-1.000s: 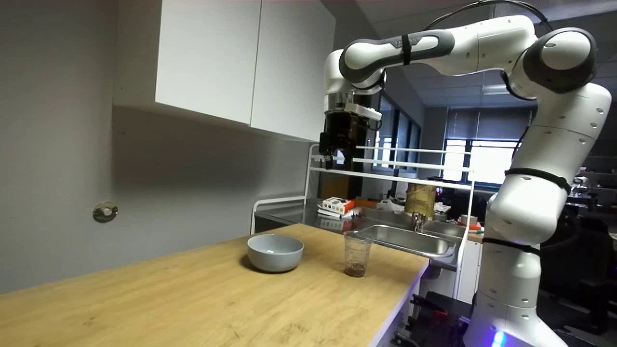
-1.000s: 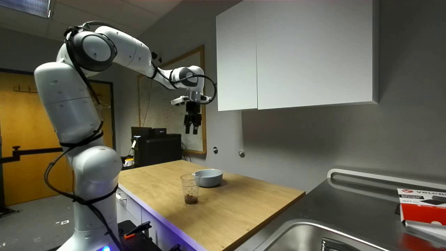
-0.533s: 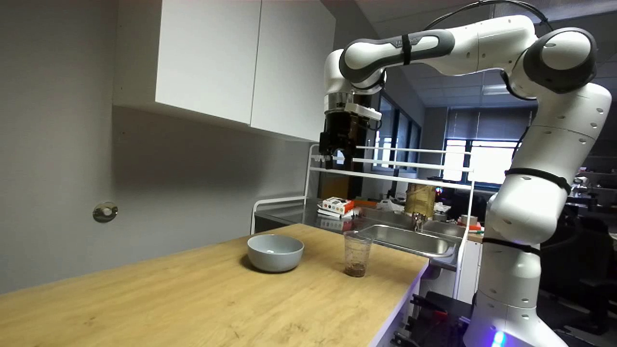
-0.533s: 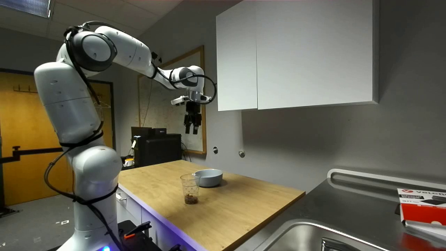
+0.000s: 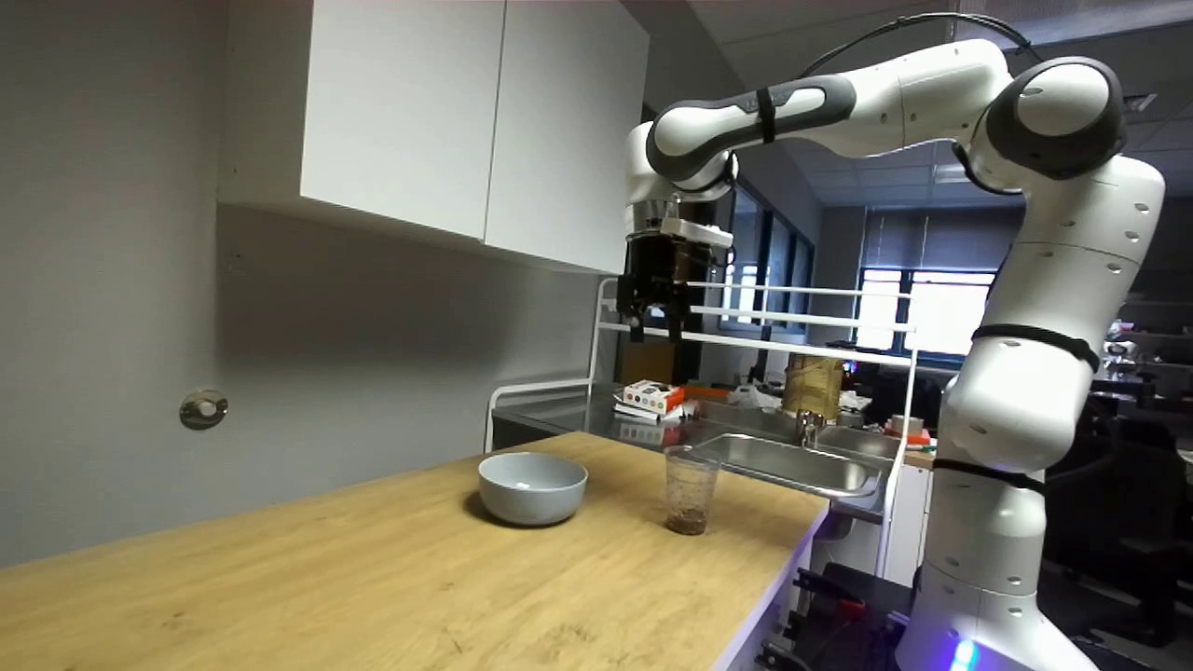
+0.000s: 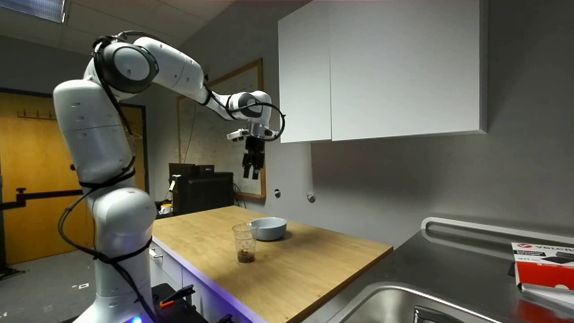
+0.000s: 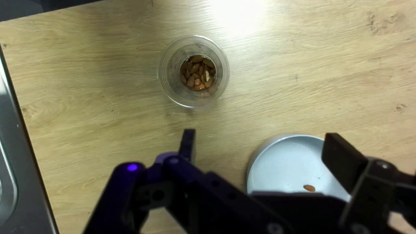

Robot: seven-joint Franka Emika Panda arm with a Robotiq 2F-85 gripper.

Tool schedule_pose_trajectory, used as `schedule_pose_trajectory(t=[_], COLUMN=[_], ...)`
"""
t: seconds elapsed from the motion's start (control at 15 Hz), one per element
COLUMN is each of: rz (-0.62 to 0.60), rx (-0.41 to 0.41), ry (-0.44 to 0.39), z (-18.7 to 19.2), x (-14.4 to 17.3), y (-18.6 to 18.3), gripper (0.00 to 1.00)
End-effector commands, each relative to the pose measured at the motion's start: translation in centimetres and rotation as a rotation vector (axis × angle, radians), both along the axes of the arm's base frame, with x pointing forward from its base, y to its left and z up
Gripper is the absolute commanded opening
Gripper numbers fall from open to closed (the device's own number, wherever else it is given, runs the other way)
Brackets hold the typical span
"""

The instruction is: Pour the contents of the cup into the bowl

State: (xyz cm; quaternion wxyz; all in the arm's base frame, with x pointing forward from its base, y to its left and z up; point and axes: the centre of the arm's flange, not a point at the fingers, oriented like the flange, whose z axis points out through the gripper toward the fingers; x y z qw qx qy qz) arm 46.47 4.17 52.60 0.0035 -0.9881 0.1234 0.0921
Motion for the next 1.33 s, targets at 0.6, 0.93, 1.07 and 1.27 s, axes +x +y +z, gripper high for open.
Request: schedule_pose_trajectory(t=[0.6,0.93,1.07,1.27], rz=[-0.313,-0.467,-0.535,-0.629], rx=[0.311,0.404,0.425,0.438], ry=[0.244,0.279,0.291,0.295], z=[-11.6,-15.4,-17.4,-20.0], x=[-2.5,-6.0,-7.4,-9.7], y=[-5.9,-5.9,-5.5,-4.9], gripper=[1.00,1.00,1.00,1.00])
